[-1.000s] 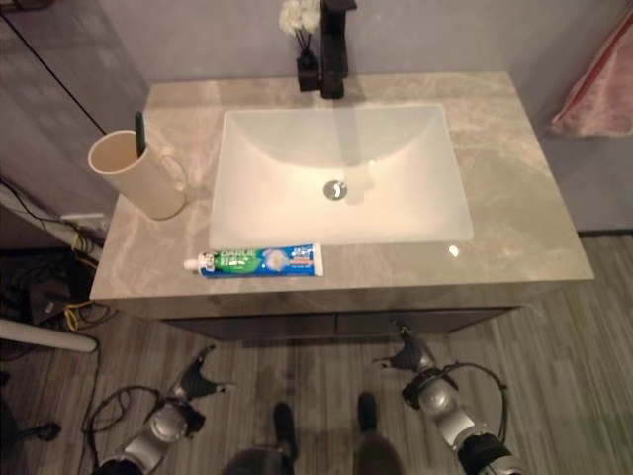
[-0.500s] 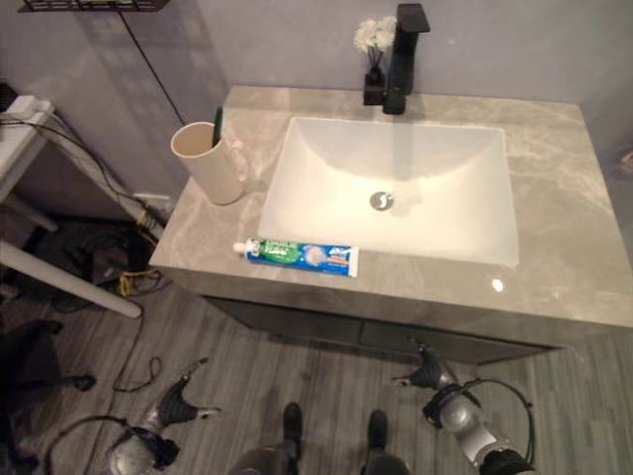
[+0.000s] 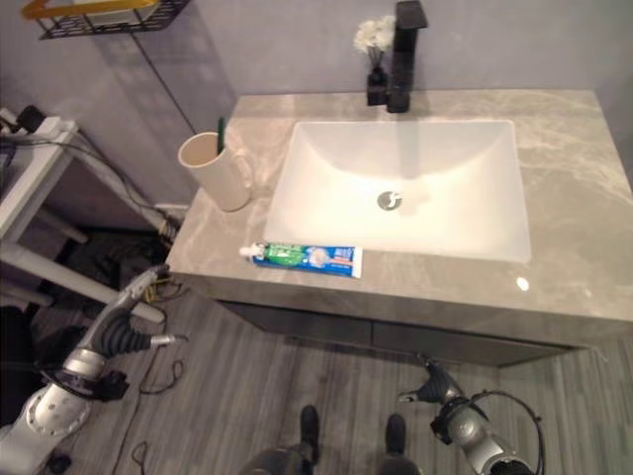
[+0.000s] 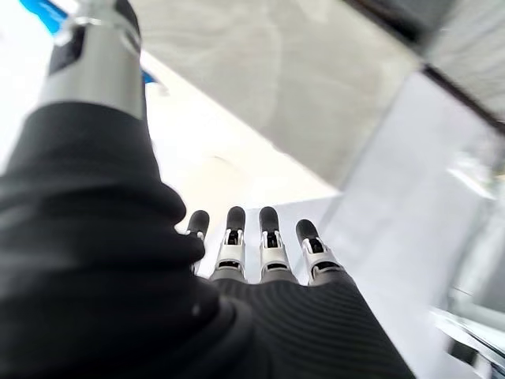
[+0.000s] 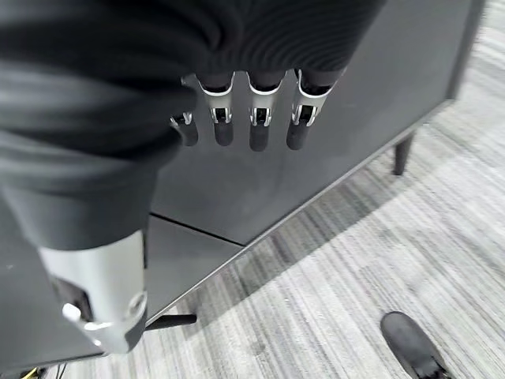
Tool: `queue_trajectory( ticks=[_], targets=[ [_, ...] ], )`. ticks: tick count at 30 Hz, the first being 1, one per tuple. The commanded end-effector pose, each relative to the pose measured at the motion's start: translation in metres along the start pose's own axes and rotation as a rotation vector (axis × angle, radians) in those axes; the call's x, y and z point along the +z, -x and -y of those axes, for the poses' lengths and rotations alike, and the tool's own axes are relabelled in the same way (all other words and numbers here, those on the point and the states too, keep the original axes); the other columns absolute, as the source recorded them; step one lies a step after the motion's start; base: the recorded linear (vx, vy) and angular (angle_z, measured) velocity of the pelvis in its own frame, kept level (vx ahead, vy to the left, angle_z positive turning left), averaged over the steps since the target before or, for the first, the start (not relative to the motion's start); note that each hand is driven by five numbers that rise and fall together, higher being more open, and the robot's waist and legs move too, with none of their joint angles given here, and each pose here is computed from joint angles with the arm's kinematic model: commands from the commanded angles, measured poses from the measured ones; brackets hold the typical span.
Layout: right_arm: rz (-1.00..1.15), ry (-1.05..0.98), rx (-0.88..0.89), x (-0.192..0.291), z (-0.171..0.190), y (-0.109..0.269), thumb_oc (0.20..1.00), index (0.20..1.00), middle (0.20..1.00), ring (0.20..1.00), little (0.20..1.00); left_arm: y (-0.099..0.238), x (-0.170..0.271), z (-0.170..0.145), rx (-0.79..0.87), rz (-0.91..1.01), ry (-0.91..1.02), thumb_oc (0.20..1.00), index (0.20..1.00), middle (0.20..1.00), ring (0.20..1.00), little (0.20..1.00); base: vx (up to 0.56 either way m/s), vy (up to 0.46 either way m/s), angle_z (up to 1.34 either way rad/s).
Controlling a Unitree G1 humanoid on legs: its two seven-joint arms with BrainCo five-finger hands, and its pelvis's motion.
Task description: Put brush and paste in cup on sink, flatten towel.
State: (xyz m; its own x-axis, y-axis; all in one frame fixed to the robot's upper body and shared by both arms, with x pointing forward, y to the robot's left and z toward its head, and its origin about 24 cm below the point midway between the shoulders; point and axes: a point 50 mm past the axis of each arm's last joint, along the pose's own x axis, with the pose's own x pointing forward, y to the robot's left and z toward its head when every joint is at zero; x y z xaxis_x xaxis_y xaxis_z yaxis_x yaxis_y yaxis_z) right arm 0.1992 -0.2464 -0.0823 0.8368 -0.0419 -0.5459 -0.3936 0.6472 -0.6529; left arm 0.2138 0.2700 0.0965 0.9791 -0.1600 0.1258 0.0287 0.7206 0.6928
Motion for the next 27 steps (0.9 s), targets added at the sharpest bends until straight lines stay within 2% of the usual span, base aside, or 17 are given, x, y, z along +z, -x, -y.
queue_trajectory(
  ticks=[1, 8, 15, 19, 27],
  targets=[
    [0.081, 0.030, -0.017, 0.018, 0.005, -0.004, 1.000, 1.000, 1.000, 1.000, 1.000, -0.016, 0.016, -0.011, 0.023, 0.103, 0.102, 1.000, 1.000, 1.000, 1.000, 1.000, 0.02, 0.038, -0.28],
    [0.028, -0.001, -0.044, 0.006, 0.007, 0.000, 1.000, 1.000, 1.000, 1.000, 1.000, -0.032, 0.021, -0.014, 0.030, 0.127, 0.130, 1.000, 1.000, 1.000, 1.000, 1.000, 0.02, 0.048, -0.27],
    [0.008, -0.008, -0.037, 0.001, 0.004, 0.004, 1.000, 1.000, 1.000, 1.000, 1.000, -0.032, 0.015, -0.011, 0.004, 0.096, 0.114, 1.000, 1.000, 1.000, 1.000, 1.000, 0.01, 0.042, -0.27],
    [-0.003, -0.006, -0.038, -0.004, 0.005, 0.007, 1.000, 1.000, 1.000, 1.000, 1.000, -0.031, 0.009, -0.010, -0.064, 0.066, 0.027, 1.000, 1.000, 1.000, 1.000, 1.000, 0.01, 0.033, -0.20],
    [0.006, 0.017, -0.040, -0.005, 0.007, 0.010, 1.000, 1.000, 1.000, 1.000, 1.000, -0.032, 0.002, -0.013, -0.090, 0.038, -0.070, 1.000, 1.000, 1.000, 1.000, 1.000, 0.00, 0.010, -0.05]
  ],
)
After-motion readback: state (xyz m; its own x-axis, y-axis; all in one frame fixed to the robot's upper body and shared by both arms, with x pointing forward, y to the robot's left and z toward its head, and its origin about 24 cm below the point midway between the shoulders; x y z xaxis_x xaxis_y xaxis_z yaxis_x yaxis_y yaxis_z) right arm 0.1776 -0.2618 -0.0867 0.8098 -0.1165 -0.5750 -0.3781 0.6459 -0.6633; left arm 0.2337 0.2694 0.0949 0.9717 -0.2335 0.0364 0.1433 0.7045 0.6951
